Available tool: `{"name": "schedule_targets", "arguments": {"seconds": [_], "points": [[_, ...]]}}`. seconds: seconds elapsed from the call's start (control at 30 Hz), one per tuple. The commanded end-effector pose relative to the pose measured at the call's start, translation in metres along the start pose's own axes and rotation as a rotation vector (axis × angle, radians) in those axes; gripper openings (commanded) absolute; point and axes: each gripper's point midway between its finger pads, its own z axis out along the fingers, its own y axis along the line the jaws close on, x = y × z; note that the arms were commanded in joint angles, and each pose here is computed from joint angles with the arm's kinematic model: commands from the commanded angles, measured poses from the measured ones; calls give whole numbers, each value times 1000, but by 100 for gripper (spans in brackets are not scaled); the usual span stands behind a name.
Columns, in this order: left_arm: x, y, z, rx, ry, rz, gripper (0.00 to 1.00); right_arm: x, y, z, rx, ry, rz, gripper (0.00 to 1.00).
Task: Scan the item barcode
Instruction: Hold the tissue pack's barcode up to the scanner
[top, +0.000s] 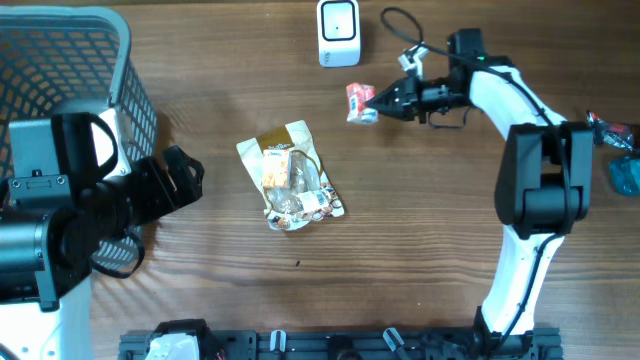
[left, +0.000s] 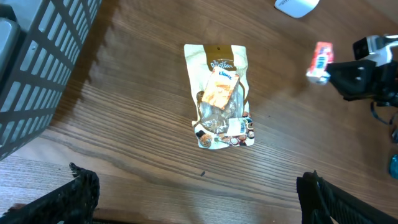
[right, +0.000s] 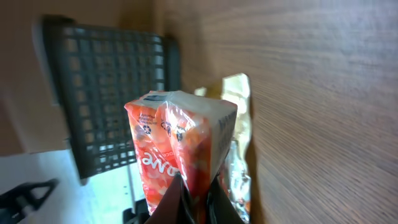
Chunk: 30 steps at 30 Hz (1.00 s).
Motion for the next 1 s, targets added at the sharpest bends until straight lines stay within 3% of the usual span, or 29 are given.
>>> {"name": "schedule_targets", "arguments": {"seconds": [0.0, 0.1, 0.7, 0.87, 0.97], "points": [[-2, -2, -1, 3, -8, 18, 100, -5, 38, -15, -266, -4, -144, 4], [-2, -2, -1, 3, -8, 19, 100, -10, 58, -22, -382, 7, -189, 4], [-2, -2, -1, 4, -7, 18, 100, -27, 74, -14, -370, 59, -133, 5], [-2, -2, -1, 3, -8, 19, 100, -57, 40, 9, -115, -104, -43, 5], [-2, -2, -1, 3, -8, 19, 100, -73, 14, 16, 199, -258, -47, 5]]}}
